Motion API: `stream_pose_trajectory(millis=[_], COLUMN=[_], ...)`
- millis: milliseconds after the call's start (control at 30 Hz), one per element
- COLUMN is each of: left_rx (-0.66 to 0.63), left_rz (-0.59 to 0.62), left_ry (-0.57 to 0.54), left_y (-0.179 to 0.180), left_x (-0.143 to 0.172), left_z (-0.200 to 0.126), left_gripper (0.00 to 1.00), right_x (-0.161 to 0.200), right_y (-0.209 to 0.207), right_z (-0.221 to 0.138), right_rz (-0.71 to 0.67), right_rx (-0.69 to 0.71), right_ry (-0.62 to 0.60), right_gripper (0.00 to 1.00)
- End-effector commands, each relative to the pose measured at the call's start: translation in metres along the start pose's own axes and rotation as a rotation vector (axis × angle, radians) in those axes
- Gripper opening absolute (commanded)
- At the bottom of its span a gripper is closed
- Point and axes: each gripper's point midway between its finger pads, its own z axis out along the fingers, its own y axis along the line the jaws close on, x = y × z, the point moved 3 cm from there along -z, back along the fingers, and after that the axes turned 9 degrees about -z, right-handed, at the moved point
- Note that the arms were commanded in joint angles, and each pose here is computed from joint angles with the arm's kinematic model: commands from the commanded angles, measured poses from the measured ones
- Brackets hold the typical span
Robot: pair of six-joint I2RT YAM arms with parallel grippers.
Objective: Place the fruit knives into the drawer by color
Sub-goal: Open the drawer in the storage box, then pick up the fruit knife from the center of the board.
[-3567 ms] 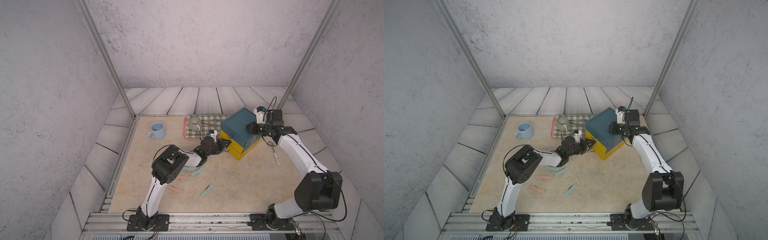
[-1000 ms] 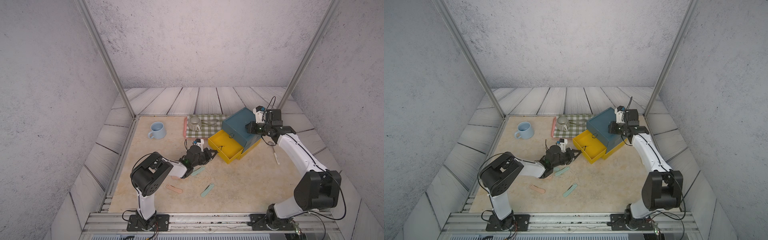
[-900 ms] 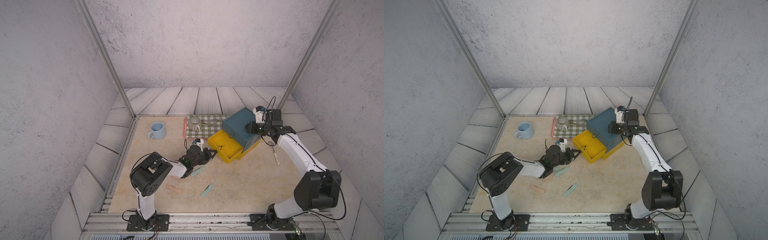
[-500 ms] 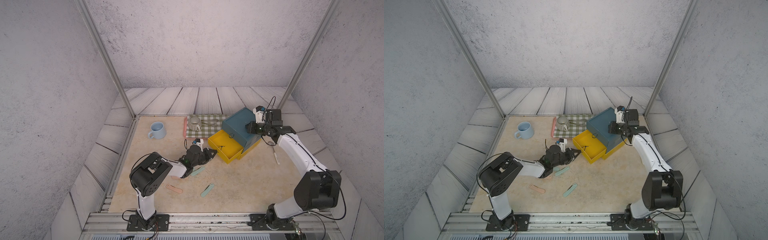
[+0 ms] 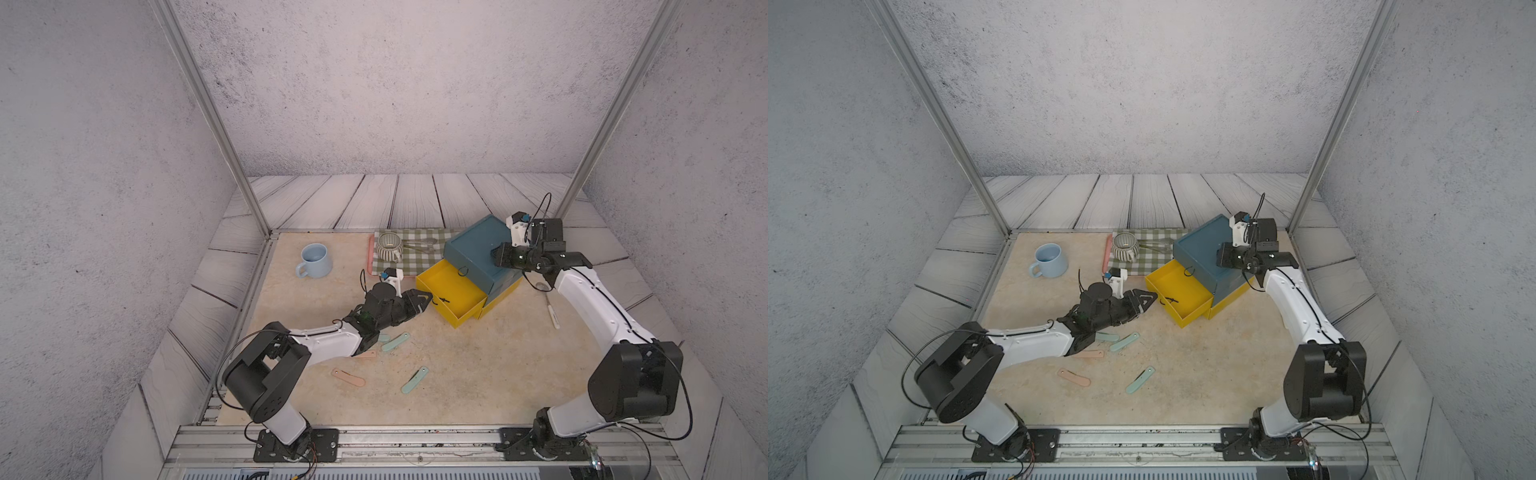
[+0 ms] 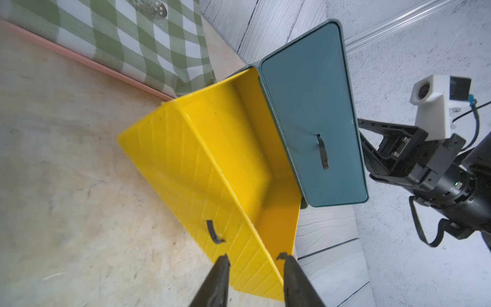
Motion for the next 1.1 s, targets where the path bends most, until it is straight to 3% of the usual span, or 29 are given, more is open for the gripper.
stream_pose_trajectory(millis=[0, 200, 367, 600, 1067], left_rx=[-0.199, -0.668, -0.812, -0.903, -1.045], left_rz=[0.082, 0.244, 0.348, 0.424, 0.582], left_ry=[0.017, 0.137, 0.317, 0.597, 0.702], left_y=[0.018, 0.049, 0.077, 0.109, 0.136], left_x=[-0.001, -0.002, 0.007, 0.02, -0.007], left_z=[-0.026, -0.113, -0.145, -0.133, -0.094], left_gripper=[0.39, 0.45, 0.48, 0.48, 0.47], right_x=[0.132, 0.132, 0.13, 0.134, 0.139], right_y=[-0.017, -0.017, -0.016, -0.016, -0.017], right_z=[0.015, 0.011, 0.008, 0.008, 0.01], right_rz=[0.17, 0.165, 0.167, 0.17, 0.171], right_rx=[0.082, 0.09, 0.09, 0.09, 0.09], right_ry=[0.524, 0.523, 0.512, 0.515, 0.524], right_gripper=[0.05, 0.06, 0.07, 0.08, 0.08])
